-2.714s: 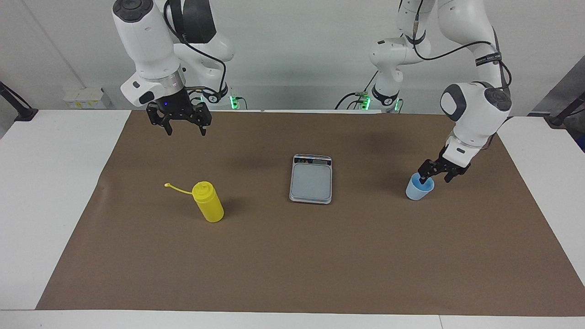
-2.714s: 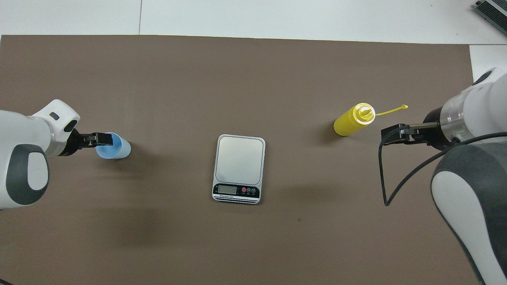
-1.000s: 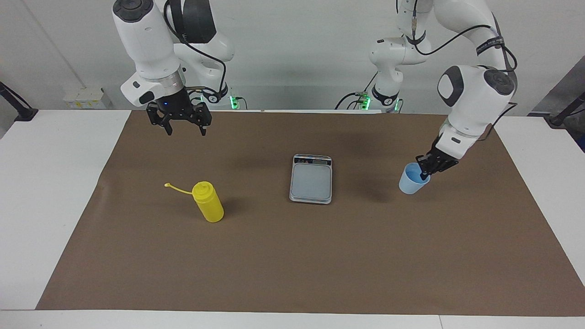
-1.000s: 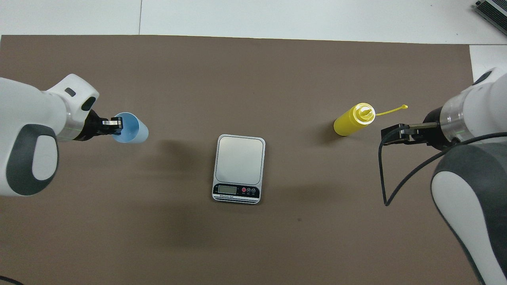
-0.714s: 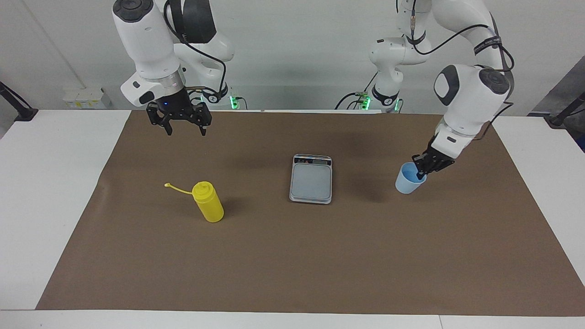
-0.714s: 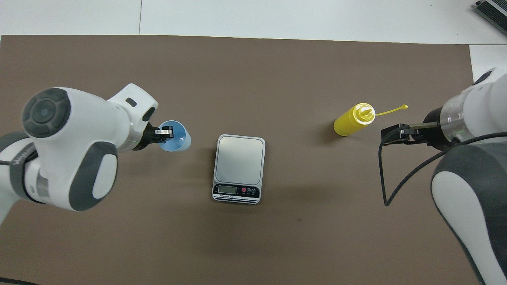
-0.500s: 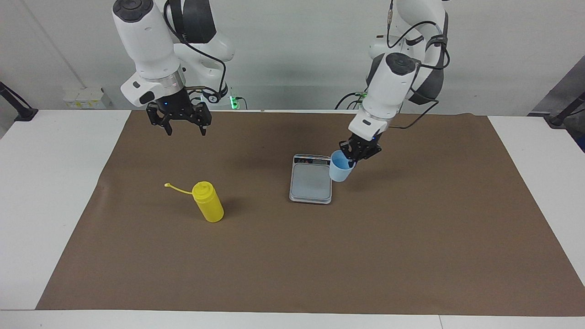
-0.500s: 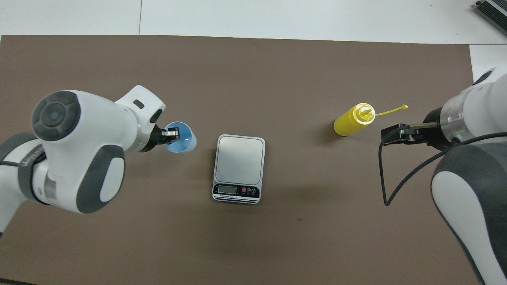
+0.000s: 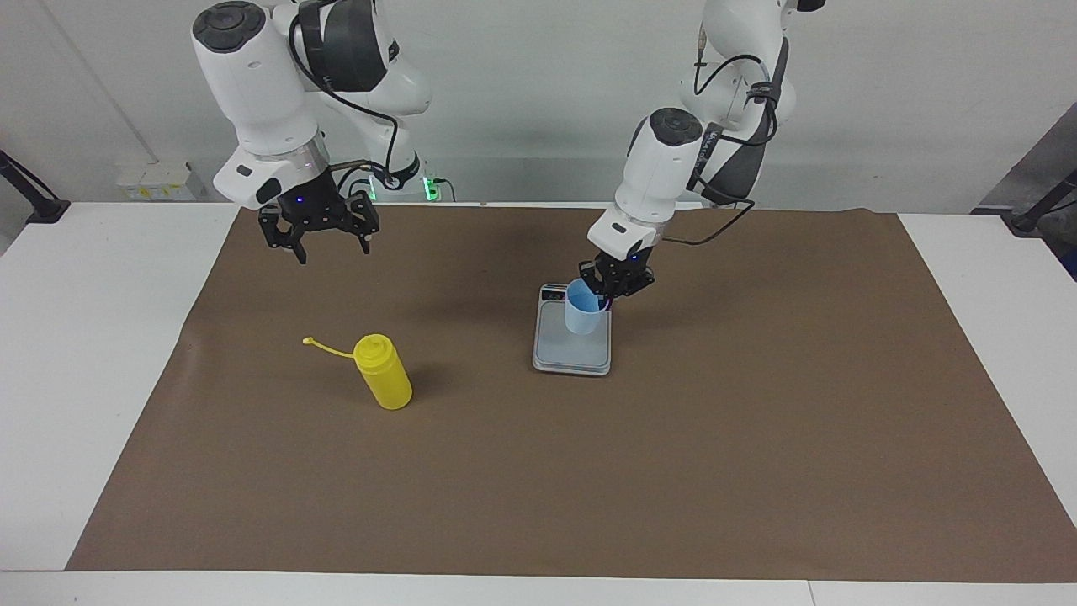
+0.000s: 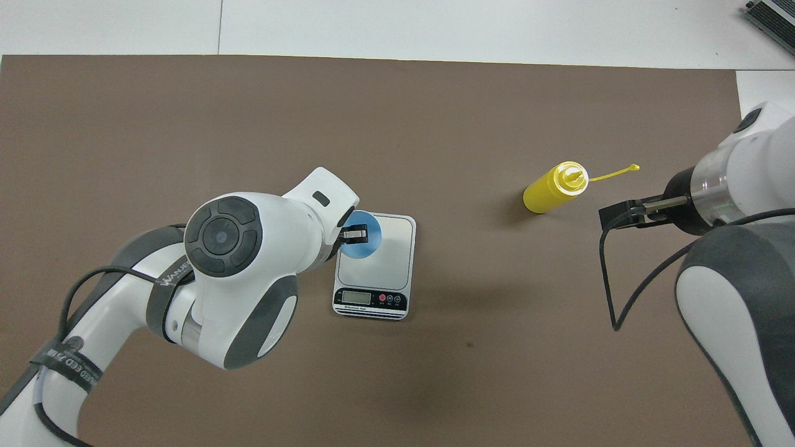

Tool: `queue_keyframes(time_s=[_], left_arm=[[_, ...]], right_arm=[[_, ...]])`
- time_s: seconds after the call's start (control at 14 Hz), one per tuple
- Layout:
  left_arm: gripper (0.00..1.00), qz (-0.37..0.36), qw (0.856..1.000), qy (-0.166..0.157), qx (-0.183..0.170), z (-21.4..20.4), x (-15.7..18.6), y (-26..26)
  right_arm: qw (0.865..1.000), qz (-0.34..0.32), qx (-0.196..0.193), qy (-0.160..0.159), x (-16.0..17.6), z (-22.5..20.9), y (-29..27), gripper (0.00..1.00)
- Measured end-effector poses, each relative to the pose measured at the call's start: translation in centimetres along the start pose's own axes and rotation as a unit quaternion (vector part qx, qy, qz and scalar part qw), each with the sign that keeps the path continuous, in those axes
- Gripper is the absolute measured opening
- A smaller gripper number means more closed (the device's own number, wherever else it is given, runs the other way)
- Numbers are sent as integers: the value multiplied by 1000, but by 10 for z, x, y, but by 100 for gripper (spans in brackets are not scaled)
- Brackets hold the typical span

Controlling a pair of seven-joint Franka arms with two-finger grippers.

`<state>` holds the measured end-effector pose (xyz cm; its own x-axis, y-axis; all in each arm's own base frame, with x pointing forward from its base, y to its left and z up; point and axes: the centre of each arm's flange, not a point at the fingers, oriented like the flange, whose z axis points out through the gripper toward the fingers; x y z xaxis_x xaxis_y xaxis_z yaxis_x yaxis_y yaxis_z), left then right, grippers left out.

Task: Pour seasoning into cup on scale with both arms
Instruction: 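Lift the cup and carry it onto the scale with the left gripper, then release the cup on the scale while the right gripper grasps the bottle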

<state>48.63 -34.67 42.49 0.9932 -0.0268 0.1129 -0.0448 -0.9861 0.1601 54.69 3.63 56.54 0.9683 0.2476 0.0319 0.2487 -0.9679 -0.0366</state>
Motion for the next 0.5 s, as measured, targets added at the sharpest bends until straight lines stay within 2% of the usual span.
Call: queue_keyframes(time_s=[0.29, 0.5], left_arm=[[3, 6, 1000, -2, 7, 21, -2, 5], [3, 6, 1000, -6, 11, 31, -3, 2]], right_arm=[[995, -81, 45, 34, -10, 14, 51, 100], [984, -138, 78, 77, -18, 33, 82, 100]])
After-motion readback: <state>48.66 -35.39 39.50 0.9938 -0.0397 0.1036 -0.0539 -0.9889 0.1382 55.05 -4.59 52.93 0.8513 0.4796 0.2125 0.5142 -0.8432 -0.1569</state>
